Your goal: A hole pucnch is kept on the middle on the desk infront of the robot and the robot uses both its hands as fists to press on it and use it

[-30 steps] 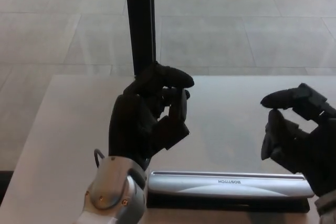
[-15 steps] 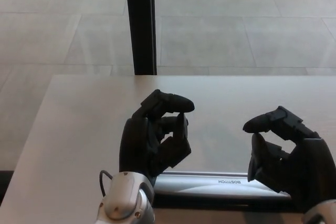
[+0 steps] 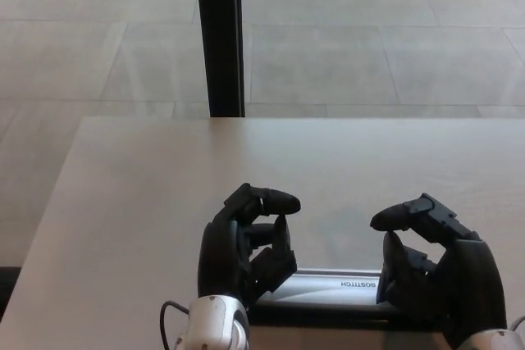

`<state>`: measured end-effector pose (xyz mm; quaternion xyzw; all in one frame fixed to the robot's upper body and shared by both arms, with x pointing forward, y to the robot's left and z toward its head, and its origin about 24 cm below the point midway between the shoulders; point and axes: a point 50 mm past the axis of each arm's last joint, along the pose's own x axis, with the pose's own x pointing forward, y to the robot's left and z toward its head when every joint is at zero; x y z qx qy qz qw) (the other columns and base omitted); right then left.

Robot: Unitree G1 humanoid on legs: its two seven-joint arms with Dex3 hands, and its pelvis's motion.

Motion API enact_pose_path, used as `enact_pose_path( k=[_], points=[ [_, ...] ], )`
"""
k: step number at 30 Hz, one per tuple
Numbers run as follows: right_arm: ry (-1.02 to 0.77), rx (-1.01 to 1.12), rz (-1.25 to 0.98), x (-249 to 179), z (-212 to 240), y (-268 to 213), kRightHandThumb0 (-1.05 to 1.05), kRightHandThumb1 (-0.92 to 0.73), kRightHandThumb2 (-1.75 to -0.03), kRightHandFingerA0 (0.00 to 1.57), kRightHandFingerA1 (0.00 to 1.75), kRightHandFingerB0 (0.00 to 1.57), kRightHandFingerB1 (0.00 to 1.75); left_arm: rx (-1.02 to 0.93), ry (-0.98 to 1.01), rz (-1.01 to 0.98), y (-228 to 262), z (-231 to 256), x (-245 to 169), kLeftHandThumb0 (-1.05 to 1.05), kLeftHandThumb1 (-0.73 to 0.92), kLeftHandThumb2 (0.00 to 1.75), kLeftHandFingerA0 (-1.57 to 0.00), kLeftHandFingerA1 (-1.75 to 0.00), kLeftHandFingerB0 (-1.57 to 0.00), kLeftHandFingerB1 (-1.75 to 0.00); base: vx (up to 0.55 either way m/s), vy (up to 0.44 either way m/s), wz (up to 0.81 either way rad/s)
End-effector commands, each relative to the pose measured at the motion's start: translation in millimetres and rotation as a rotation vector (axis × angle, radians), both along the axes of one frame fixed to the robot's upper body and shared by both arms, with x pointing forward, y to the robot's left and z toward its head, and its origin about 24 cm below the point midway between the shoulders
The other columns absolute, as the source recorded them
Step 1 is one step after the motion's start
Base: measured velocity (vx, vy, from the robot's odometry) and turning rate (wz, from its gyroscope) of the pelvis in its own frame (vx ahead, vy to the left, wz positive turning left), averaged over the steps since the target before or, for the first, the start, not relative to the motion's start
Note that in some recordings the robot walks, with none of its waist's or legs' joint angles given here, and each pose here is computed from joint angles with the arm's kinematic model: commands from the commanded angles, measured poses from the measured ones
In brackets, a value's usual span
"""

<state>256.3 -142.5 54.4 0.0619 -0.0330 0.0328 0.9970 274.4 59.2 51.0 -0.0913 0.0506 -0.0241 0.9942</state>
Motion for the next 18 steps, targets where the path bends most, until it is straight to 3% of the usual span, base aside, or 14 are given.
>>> enact_pose_path(
  k=[1, 4, 9, 15, 16, 18],
  points=[
    [-0.081, -0.018, -0.191, -4, -17, -4, -0.46, -0.63, -0.98, 1.08, 1.75, 0.77, 1.58, -0.232, 0.075, 0.332, -70, -15, -44, -0.33, 0.80, 0.85, -0.91, -1.75, -0.58, -1.55, 0.00, 0.000, 0.00],
    [-0.084, -0.009, -0.235, -7, -25, -4, -0.42, -0.63, -1.01, 1.04, 1.75, 0.75, 1.58, -0.234, 0.095, 0.389, -75, -17, -46, -0.35, 0.85, 0.75, -0.90, -1.75, -0.58, -1.50, 0.00, 0.000, 0.00],
    [-0.078, 0.020, -0.321, -12, -36, -6, -0.43, -0.65, -0.94, 1.03, 1.75, 0.79, 1.53, -0.209, 0.111, 0.439, -82, -21, -50, -0.36, 0.83, 0.75, -0.88, -1.75, -0.58, -1.49, 0.00, 0.000, 0.00],
    [-0.066, -0.039, -0.452, -19, -53, -3, -0.41, -0.64, -0.97, 1.02, 1.75, 0.79, 1.52, 0.066, -0.030, 0.369, -86, -33, -56, -0.32, 0.88, 0.78, -0.84, -1.75, -0.53, -1.63, 0.00, 0.000, 0.00],
    [-0.059, -0.047, -0.486, -21, -57, -5, -0.44, -0.65, -0.93, 0.99, 1.75, 0.76, 1.56, 0.212, -0.127, 0.323, -85, -35, -56, -0.29, 0.85, 0.85, -0.83, -1.75, -0.51, -1.57, 0.00, 0.000, 0.00],
    [-0.047, -0.054, -0.521, -22, -61, -8, -0.43, -0.64, -0.94, 0.97, 1.75, 0.73, 1.61, 0.296, -0.211, 0.282, -83, -38, -56, -0.28, 0.83, 0.86, -0.83, -1.75, -0.52, -1.54, 0.00, 0.000, 0.00]
  ],
)
